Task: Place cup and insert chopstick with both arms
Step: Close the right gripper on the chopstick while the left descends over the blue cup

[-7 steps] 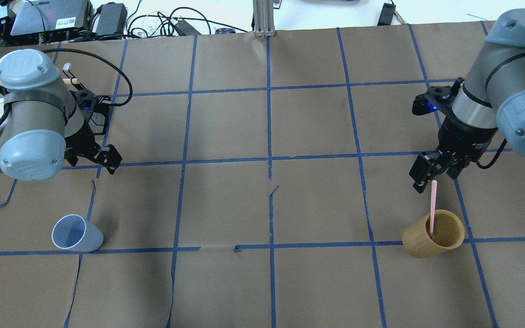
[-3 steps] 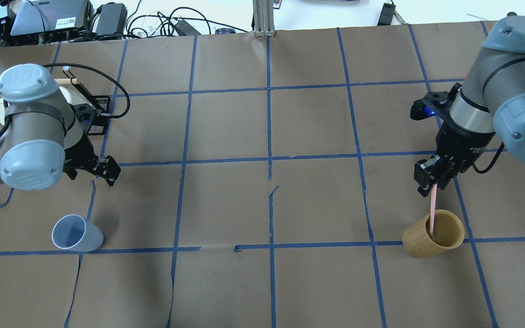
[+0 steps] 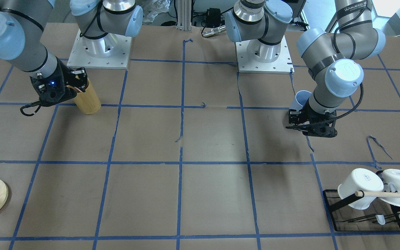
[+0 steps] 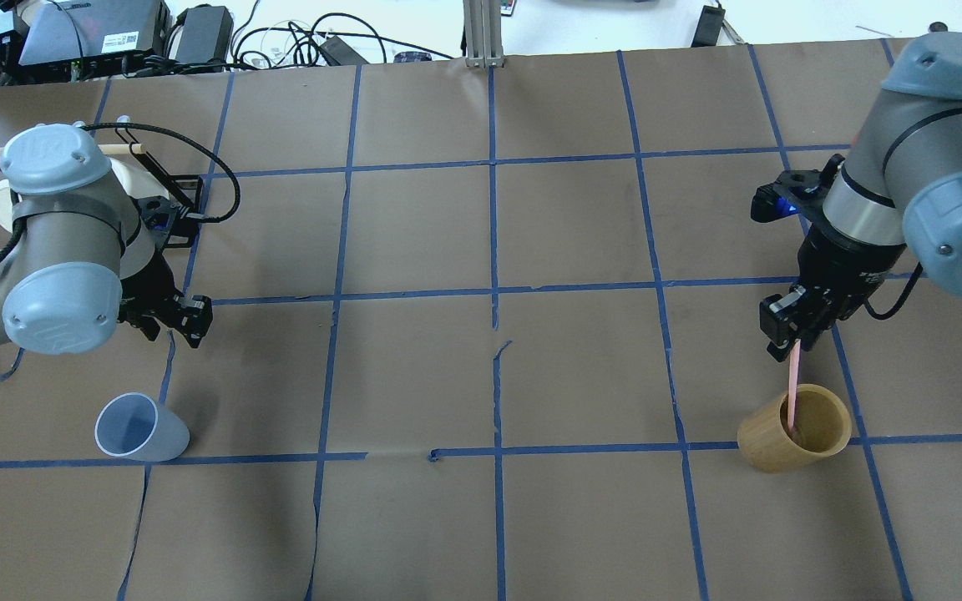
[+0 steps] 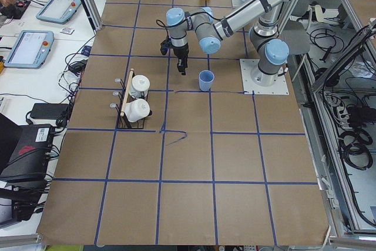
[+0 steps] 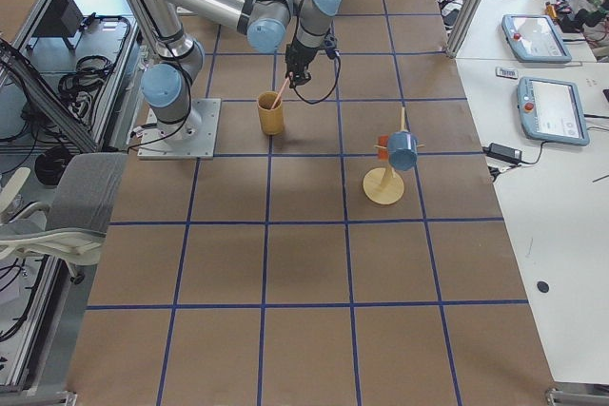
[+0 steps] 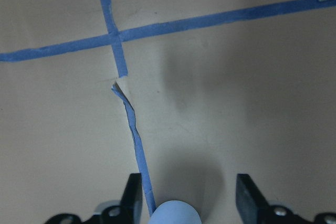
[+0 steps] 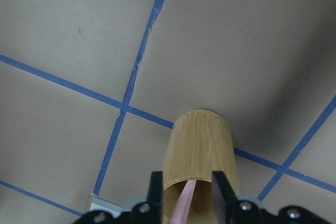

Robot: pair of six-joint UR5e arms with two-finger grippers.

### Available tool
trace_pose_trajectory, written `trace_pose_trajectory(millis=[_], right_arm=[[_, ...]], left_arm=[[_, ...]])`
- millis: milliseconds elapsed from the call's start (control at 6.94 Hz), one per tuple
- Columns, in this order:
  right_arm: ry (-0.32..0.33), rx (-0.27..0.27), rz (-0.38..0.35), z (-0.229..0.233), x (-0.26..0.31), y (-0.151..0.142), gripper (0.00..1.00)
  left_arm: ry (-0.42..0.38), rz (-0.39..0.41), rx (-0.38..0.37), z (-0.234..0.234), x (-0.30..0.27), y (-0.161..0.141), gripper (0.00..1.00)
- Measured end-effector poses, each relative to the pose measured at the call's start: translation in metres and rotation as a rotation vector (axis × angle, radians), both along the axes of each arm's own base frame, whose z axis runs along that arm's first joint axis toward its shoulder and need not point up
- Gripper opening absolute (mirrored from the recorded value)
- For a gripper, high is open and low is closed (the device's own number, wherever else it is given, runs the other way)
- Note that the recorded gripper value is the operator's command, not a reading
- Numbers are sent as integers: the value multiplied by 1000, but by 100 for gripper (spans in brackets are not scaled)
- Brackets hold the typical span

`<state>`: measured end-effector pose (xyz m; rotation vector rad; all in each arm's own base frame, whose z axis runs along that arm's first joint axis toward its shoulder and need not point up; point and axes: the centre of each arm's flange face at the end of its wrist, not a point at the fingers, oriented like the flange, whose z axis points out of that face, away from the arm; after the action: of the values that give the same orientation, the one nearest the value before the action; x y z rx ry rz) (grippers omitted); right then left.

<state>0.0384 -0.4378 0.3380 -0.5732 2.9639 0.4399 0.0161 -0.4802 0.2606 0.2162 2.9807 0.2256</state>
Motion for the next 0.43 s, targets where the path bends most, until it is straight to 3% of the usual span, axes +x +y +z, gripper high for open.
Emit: trace_pose_trajectory(millis=[288,432], right_arm=[[-2,3,2,-1,0,0,33],[-2,6,3,-2,-1,0,35]], left_arm=[[-9,11,-9,6,0,1,61],[-23,49,-21,11,0,1,61]])
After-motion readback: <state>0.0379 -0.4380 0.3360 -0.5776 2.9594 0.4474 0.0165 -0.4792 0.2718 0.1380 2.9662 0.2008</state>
